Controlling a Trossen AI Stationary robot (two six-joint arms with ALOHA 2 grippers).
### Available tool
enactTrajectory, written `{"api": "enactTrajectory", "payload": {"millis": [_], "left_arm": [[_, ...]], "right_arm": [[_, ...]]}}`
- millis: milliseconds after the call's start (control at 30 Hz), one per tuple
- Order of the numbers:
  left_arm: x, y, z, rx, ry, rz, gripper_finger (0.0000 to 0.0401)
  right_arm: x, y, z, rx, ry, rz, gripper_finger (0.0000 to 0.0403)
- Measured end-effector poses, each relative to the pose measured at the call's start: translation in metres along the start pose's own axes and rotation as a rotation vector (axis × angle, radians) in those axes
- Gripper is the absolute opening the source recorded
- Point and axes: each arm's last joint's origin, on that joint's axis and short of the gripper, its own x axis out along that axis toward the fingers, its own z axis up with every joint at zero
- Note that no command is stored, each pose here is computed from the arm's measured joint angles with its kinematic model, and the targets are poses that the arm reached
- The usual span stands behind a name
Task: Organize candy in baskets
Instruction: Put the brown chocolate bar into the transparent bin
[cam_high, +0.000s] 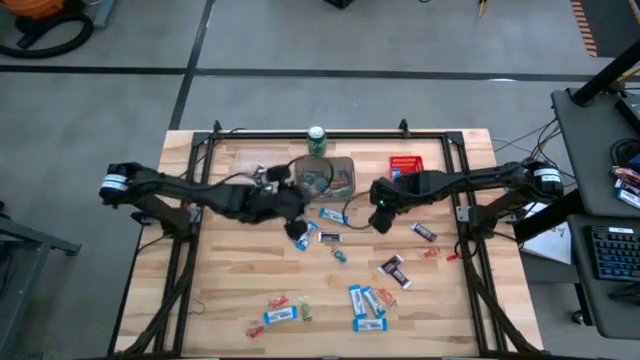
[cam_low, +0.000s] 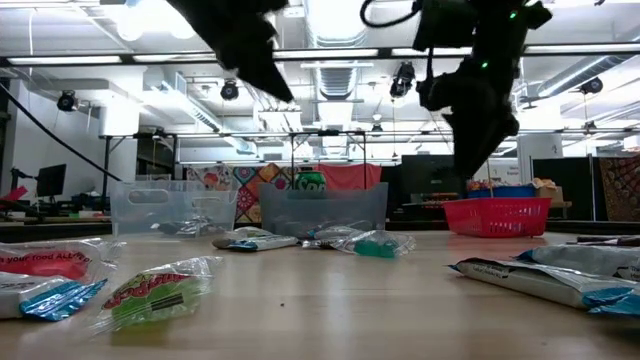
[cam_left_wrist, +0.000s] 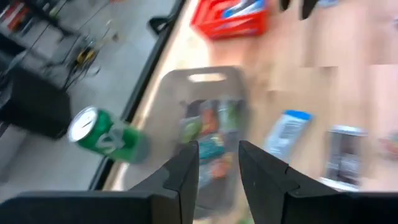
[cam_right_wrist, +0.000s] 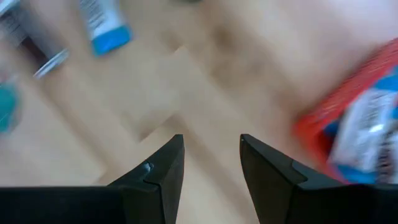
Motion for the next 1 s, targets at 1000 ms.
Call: {"api": "enactTrajectory", "payload": {"millis": [1000], "left_arm": [[-0.082, -0.073, -0.018, 0.206, -0.205, -0.275, 0.0074]], "right_arm": [[0.029, -0.017, -0.091, 0.095, 0.428, -0.286, 0.0148]]}}
